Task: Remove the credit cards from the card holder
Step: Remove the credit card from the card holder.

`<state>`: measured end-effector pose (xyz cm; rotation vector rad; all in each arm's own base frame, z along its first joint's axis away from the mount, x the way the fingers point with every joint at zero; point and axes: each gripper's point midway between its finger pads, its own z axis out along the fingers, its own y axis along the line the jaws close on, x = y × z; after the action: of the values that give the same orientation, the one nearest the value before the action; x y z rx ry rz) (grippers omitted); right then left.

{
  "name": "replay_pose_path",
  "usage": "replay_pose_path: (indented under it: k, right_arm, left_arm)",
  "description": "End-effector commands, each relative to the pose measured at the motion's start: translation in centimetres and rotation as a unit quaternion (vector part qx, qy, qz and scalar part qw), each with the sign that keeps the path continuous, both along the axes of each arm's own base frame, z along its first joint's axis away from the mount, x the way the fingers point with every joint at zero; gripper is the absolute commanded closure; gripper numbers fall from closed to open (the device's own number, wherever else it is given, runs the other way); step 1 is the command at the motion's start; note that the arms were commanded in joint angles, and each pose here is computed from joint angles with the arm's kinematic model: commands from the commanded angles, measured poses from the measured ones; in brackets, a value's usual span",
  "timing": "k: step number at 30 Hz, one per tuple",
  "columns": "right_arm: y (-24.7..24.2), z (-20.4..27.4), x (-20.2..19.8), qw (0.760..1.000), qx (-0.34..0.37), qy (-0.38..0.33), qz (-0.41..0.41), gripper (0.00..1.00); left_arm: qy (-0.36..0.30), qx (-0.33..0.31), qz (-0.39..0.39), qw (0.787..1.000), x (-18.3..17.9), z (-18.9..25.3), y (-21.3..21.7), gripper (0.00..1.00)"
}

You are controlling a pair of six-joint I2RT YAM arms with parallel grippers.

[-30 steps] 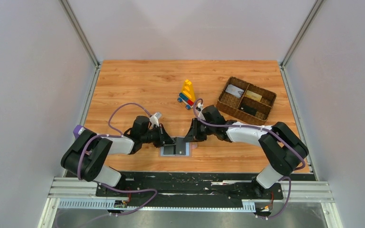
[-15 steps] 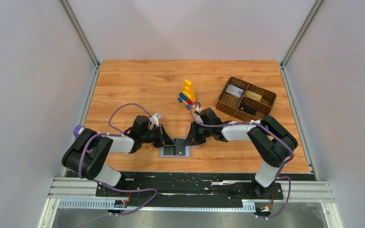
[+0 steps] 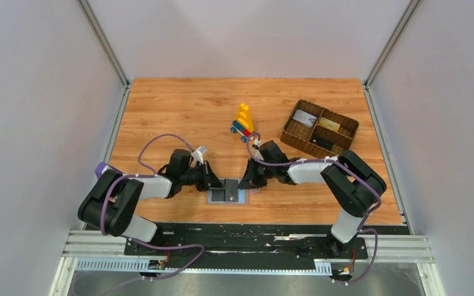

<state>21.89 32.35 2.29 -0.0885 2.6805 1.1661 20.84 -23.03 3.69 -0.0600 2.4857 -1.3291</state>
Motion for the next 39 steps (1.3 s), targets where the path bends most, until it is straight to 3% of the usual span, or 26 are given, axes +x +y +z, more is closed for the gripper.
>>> replay_pose_path:
  k: [1,3,7,13,19,23,29,37,39]
  right_arm:
    - [-1.8,-2.1,-0.3,0.999,-0.047,0.0,-0.01,0.9]
    - [-1.7,-1.8,-0.2,0.999,-0.043,-0.004,-0.009,0.91]
    - [-1.7,-1.3,-0.1,0.999,-0.04,-0.01,-0.009,0.9]
    - [-1.6,-1.3,-0.1,0.999,-0.039,-0.008,-0.009,0.91]
    - [-2.0,-1.1,0.1,0.999,-0.046,-0.012,-0.013,0.91]
    - [-2.2,-0.3,0.4,0.999,-0.045,-0.025,-0.012,0.9]
    - [-2.3,2.9,1.2,0.996,-0.032,-0.086,0.017,0.87]
    - [-1.5,10.2,1.6,0.972,0.031,-0.218,0.08,0.74]
    - [-1.2,10.6,1.6,0.972,0.038,-0.217,0.082,0.73]
  left_arm:
    - [-0.036,-0.025,-0.019,0.999,0.9,1.8,-0.6,0.95]
    - [-0.038,-0.03,-0.023,0.999,0.9,1.9,-0.7,0.9]
    - [-0.04,-0.032,-0.025,0.998,0.9,1.9,-0.7,0.89]
    - [-0.037,-0.037,-0.024,0.998,1.2,1.9,-0.9,1.0]
    - [-0.039,0.003,0.006,0.999,1.9,1.9,0.0,1.0]
    - [-0.041,0.061,0.034,0.997,2.2,2.3,1.7,1.0]
    - [-0.06,0.107,0.072,0.99,2.4,4.3,3.6,1.0]
    - [-0.08,0.111,0.059,0.989,2.1,6.1,3.8,1.0]
    - [-0.07,0.1,0.046,0.991,2.0,5.6,3.2,0.94]
